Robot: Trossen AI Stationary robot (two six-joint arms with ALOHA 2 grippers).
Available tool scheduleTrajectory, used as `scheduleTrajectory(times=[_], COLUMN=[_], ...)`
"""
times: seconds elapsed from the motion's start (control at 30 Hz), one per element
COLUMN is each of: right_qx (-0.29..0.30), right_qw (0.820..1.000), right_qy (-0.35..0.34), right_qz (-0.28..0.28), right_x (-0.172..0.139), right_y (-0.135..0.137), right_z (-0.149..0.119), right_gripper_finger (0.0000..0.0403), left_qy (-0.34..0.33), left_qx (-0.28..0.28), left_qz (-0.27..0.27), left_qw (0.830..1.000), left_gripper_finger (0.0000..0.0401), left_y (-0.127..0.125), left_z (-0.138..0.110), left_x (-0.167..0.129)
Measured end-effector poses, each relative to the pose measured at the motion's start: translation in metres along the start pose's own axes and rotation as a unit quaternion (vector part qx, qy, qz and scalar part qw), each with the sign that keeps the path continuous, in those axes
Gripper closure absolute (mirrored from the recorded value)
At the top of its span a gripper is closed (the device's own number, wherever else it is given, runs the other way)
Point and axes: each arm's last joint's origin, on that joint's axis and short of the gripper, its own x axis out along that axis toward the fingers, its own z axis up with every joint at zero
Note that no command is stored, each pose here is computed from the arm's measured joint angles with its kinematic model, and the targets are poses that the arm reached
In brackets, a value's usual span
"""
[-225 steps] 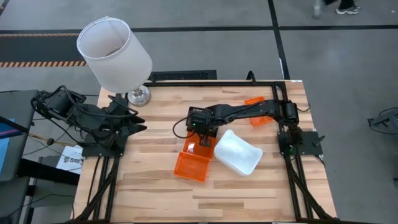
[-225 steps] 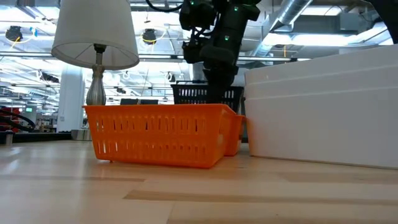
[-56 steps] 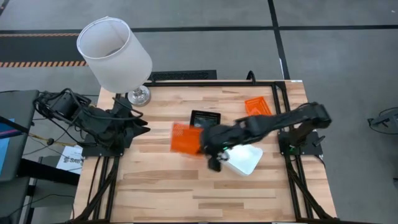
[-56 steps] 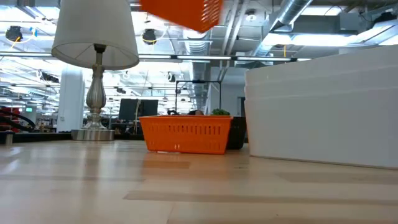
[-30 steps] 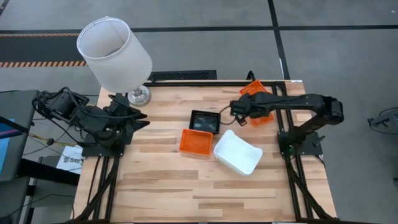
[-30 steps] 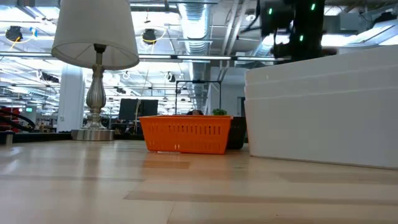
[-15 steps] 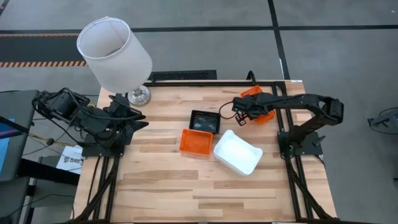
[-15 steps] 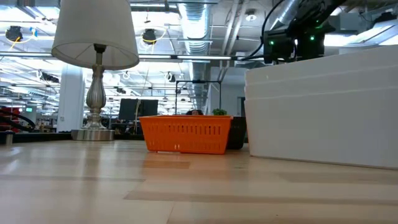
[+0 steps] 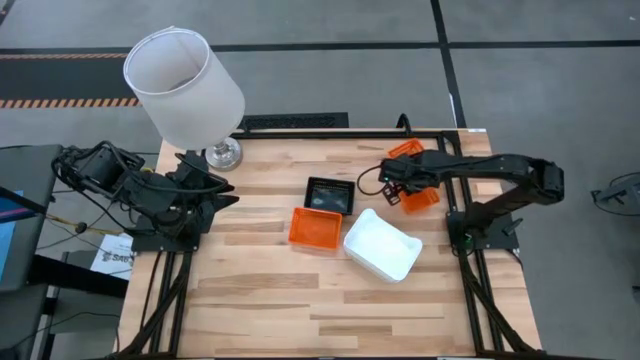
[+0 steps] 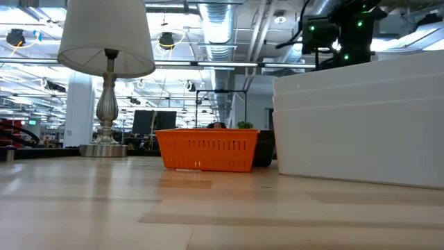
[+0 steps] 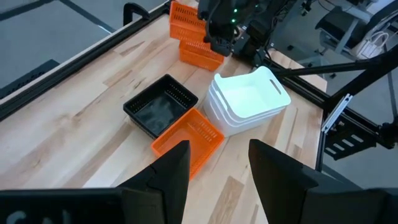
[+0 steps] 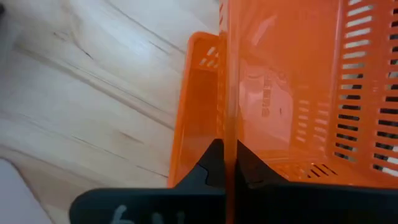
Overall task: Stack baskets by color
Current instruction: Stack the bottom orange bin on top of the top orange bin
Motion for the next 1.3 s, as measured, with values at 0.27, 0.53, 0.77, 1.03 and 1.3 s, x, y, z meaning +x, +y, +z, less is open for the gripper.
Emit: scheduleTrajectory(times=[0.27, 0.53, 0.77, 1.03, 1.3], right_qx=[0.004, 0.005, 0.006, 0.018, 0.014], right_qw=[1.000, 0.999, 0.999, 0.998, 0.998], right_qy=[0.014, 0.037, 0.046, 0.059, 0.054], right_qz=[0.000, -0.016, -0.017, -0.002, 0.020], right_x=[-0.006, 0.000, 0.004, 0.014, 0.017], right_y=[0.001, 0.014, 0.021, 0.023, 0.027], right_z=[-0.009, -0.024, -0.034, -0.041, -0.039], right_gripper_finger=[0.0397, 0.0397, 0.0397, 0.0396, 0.0384], left_qy=[0.000, -0.001, -0.006, -0.009, -0.009], left_qx=[-0.002, -0.008, -0.008, -0.008, -0.008], left_qz=[0.000, 0.000, 0.005, 0.007, 0.007], left_qw=[1.000, 1.000, 1.000, 1.000, 1.000], left_gripper_finger=[0.0249, 0.0249, 0.0249, 0.0249, 0.0249], left_y=[0.000, 0.000, 0.000, 0.000, 0.000], left_z=[0.000, 0.000, 0.000, 0.001, 0.001], left_x=[0.000, 0.000, 0.000, 0.000, 0.000])
